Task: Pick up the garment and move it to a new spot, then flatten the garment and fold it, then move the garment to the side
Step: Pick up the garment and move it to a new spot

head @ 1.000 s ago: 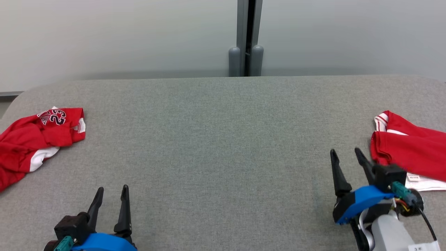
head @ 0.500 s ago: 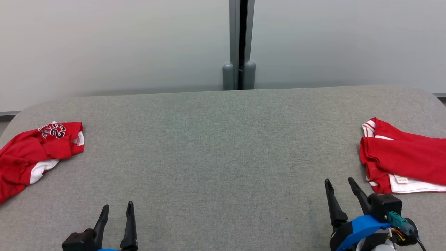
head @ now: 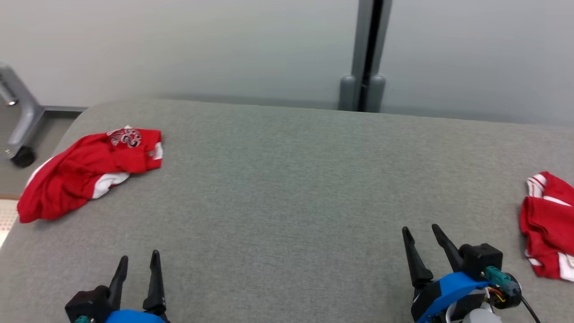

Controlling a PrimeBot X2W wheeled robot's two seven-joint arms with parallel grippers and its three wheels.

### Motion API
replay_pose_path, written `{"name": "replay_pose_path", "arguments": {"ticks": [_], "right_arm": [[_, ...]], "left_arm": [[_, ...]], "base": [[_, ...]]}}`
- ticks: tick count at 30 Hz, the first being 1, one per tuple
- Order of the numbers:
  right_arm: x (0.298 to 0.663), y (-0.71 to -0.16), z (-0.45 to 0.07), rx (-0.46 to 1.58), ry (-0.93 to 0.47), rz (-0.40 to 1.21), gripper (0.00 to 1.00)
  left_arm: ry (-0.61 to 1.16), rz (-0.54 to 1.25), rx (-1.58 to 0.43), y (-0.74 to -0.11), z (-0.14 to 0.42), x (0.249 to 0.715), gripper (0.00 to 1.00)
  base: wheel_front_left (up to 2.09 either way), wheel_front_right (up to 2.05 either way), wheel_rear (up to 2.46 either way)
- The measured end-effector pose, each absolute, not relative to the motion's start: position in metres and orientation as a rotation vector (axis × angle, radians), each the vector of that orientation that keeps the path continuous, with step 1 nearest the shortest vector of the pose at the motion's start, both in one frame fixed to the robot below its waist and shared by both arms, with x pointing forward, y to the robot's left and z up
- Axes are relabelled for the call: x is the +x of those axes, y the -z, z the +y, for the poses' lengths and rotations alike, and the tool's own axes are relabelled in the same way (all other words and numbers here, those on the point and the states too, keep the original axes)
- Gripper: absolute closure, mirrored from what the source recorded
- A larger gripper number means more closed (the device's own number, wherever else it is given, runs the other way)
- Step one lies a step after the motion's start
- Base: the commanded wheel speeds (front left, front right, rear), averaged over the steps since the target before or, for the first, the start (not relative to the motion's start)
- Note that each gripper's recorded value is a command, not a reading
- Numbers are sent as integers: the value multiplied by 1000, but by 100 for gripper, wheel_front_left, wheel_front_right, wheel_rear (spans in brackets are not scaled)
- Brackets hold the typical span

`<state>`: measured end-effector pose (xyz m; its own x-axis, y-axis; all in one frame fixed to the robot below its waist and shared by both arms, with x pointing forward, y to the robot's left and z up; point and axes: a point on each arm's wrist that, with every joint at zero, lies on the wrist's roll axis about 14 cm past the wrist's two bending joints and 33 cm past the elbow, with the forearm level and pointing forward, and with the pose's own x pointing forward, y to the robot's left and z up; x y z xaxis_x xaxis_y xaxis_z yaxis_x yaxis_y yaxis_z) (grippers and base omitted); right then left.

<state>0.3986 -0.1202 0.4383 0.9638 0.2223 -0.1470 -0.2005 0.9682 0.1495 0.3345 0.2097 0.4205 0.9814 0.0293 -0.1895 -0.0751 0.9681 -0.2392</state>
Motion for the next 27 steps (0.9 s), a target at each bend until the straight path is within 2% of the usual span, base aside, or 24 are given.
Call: {"name": "replay_pose_path", "arguments": {"ticks": [10,16,21,27], "right_arm": [[423,-437,-17,119,-499,184,0],[425,-426,12,135,-576,217,0],[438,-420,11,163,-564,226,0],[460,-408,7,170,-552,221,0]], "left_arm": [[-340,209,-272,-407,292,277,0],[-419,229,-305,-400,311,263,0],[-410,203,-304,-411,329,293,0],[-348,145,-213,-448,371,368,0]], "base": [[0,0,0],[0,0,0],[0,0,0],[0,0,0]]}}
